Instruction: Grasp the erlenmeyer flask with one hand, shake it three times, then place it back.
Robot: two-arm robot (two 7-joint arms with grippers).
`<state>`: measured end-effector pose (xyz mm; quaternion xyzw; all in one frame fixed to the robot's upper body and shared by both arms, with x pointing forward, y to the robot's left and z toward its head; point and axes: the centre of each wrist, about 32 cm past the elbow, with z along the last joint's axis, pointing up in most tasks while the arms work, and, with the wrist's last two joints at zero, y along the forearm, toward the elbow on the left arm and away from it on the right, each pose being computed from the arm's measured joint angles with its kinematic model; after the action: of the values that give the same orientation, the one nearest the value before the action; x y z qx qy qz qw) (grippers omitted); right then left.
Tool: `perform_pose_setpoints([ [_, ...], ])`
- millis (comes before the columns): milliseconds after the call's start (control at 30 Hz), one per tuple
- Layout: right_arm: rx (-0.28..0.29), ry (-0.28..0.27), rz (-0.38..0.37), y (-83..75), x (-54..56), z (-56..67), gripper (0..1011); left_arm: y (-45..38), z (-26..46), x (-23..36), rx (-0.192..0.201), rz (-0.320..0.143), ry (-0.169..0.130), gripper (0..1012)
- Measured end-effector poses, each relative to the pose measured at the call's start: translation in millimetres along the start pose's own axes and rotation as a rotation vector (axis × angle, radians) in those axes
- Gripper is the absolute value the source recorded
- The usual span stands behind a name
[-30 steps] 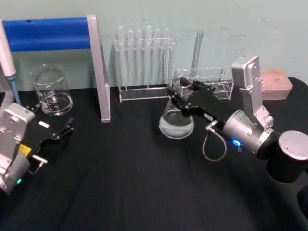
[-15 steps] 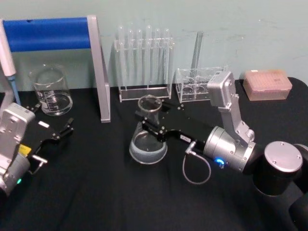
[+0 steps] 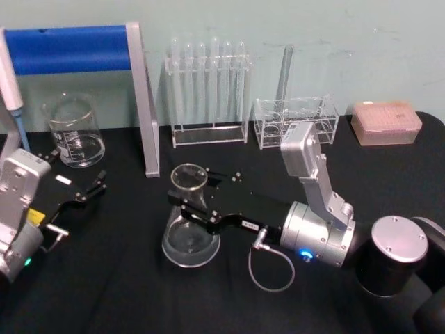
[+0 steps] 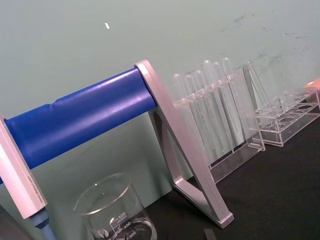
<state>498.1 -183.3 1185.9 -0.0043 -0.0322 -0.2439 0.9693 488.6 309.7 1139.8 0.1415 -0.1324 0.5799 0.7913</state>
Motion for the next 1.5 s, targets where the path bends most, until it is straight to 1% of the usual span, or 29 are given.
perform_pose_setpoints([
  [333, -0.003, 0.003, 0.027, 0.9, -3.4, 0.2, 450, 0.0, 0.0, 0.0, 0.000, 0.000, 0.000, 1001],
  [467, -0.002, 0.002, 0.014, 1.1, -1.8, 0.5, 450, 0.0, 0.0, 0.0, 0.000, 0.000, 0.000, 1001],
  [567, -0.001, 0.000, -0.010, 0.3, 1.5, 0.3, 450, 0.0, 0.0, 0.0, 0.000, 0.000, 0.000, 1001],
  [800, -0.001, -0.011, -0.089, -3.8, 14.3, -0.1, 450, 0.0, 0.0, 0.0, 0.000, 0.000, 0.000, 1001],
  [900, -0.003, -0.021, -0.138, -6.9, 22.9, 0.0, 450, 0.0, 0.0, 0.0, 0.000, 0.000, 0.000, 1001],
  [933, -0.003, -0.021, -0.138, -6.9, 22.9, 0.0, 450, 0.0, 0.0, 0.0, 0.000, 0.000, 0.000, 1001],
  [1033, -0.012, -0.034, -0.191, -11.5, 32.6, -0.2, 450, 0.0, 0.0, 0.0, 0.000, 0.000, 0.000, 1001],
  [1100, -0.014, -0.038, -0.209, -13.1, 35.9, 0.0, 450, 0.0, 0.0, 0.0, 0.000, 0.000, 0.000, 1001],
  [1133, -0.016, -0.042, -0.230, -15.3, 39.6, 0.1, 450, 0.0, 0.0, 0.0, 0.000, 0.000, 0.000, 1001],
  [1500, -0.021, -0.056, -0.362, -29.7, 61.2, 0.3, 450, 0.0, 0.0, 0.0, 0.000, 0.000, 0.000, 1001],
])
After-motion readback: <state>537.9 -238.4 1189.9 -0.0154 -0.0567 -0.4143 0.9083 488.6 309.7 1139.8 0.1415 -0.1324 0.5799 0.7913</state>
